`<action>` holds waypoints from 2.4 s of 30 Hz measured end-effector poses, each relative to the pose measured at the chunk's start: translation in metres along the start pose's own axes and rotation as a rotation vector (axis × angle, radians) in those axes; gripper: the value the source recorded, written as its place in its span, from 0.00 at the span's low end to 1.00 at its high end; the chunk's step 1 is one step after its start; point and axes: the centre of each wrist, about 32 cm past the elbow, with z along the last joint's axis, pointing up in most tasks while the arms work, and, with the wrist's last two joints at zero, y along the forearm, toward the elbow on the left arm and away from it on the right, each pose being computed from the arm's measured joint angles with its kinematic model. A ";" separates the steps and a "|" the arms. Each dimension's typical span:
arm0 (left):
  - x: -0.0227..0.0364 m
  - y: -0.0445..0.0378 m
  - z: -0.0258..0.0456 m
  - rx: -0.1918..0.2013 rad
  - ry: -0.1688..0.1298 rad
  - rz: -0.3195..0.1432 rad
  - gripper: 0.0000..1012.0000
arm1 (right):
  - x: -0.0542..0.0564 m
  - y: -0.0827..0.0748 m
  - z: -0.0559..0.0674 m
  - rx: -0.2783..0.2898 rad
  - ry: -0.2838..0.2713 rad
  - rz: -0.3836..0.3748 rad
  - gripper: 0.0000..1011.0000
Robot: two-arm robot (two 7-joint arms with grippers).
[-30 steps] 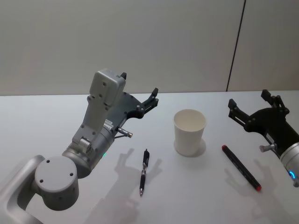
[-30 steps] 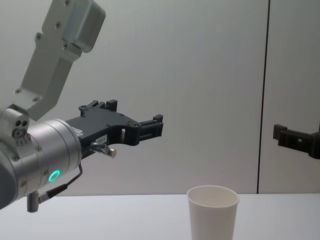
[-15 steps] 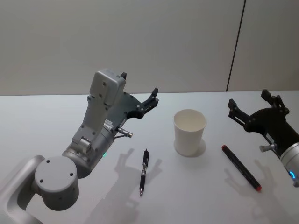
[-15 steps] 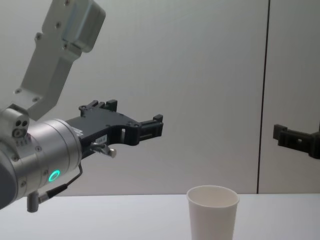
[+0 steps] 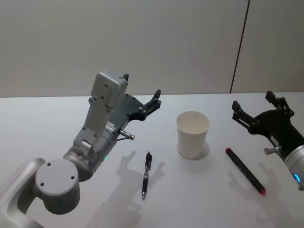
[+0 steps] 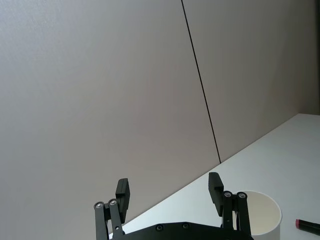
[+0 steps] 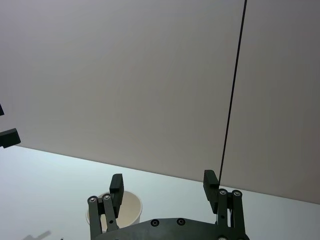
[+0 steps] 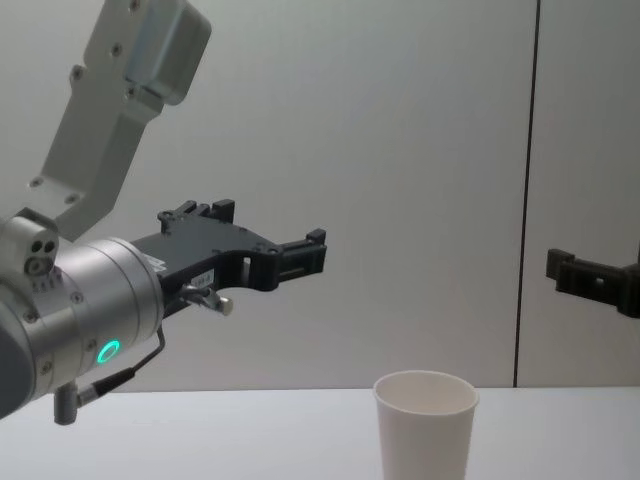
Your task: Place the pen into the pen holder.
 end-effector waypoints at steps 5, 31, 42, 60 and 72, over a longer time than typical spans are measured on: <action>0.0000 0.0000 0.0000 0.000 0.000 0.000 0.99 | 0.000 0.000 0.000 0.000 0.000 0.000 0.99; 0.0000 0.0000 0.0000 0.000 0.000 0.000 0.99 | -0.009 0.021 -0.006 -0.163 -0.031 -0.073 0.99; 0.0000 0.0000 0.0000 0.000 0.000 0.000 0.99 | -0.011 0.034 -0.009 -0.274 -0.048 -0.107 0.99; 0.0000 0.0000 0.0000 0.000 0.000 0.000 0.99 | -0.013 0.051 -0.018 -0.479 -0.074 -0.106 0.99; 0.0000 0.0000 0.0000 0.000 0.000 0.000 0.99 | -0.009 0.059 -0.031 -0.587 -0.068 -0.094 0.99</action>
